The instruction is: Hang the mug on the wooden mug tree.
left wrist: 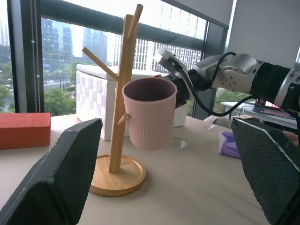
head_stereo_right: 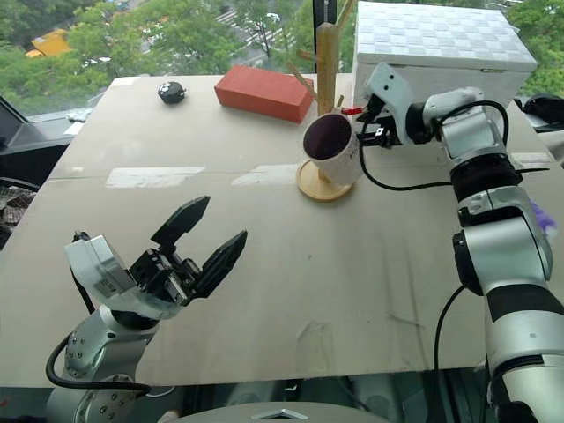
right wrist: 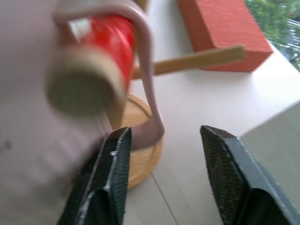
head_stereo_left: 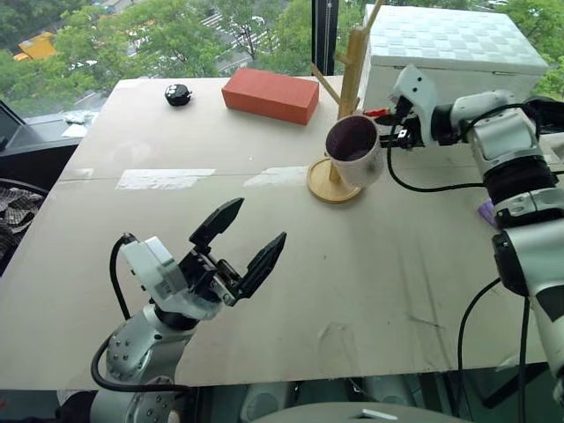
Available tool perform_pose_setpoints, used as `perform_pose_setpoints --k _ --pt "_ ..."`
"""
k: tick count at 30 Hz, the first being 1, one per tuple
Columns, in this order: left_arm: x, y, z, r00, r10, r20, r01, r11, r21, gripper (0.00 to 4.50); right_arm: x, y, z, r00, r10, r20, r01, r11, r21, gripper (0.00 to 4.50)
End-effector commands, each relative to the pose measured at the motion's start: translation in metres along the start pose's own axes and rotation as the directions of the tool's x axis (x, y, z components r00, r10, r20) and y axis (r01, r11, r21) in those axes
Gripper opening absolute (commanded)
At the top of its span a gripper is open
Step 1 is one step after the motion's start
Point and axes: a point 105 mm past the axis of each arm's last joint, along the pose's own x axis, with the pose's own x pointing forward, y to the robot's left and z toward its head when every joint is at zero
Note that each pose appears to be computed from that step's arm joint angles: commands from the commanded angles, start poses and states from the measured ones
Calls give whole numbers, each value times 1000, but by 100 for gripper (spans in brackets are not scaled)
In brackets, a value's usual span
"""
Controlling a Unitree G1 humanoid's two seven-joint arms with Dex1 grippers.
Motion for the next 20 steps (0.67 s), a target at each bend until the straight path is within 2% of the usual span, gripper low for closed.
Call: perform_pose_setpoints --k 1,4,10,16,20 --pt "2 2 -1 1000 17 -25 -16 1000 18 450 -36 -15 9 990 -76 115 76 997 8 281" --pt "-3 6 -18 990 49 -130 -51 999 -16 450 -70 3 -18 986 -59 157 58 998 13 281" --pt "-28 16 -42 957 45 -285 -66 996 -67 450 -116 63 -78 985 -133 110 119 985 126 281" --pt "-61 29 -53 912 36 -409 -79 993 -89 450 -142 117 -115 979 -204 12 196 953 230 281" --pt "-69 34 -59 891 21 -453 -72 993 -95 450 -143 133 -127 975 -222 -25 221 940 261 281"
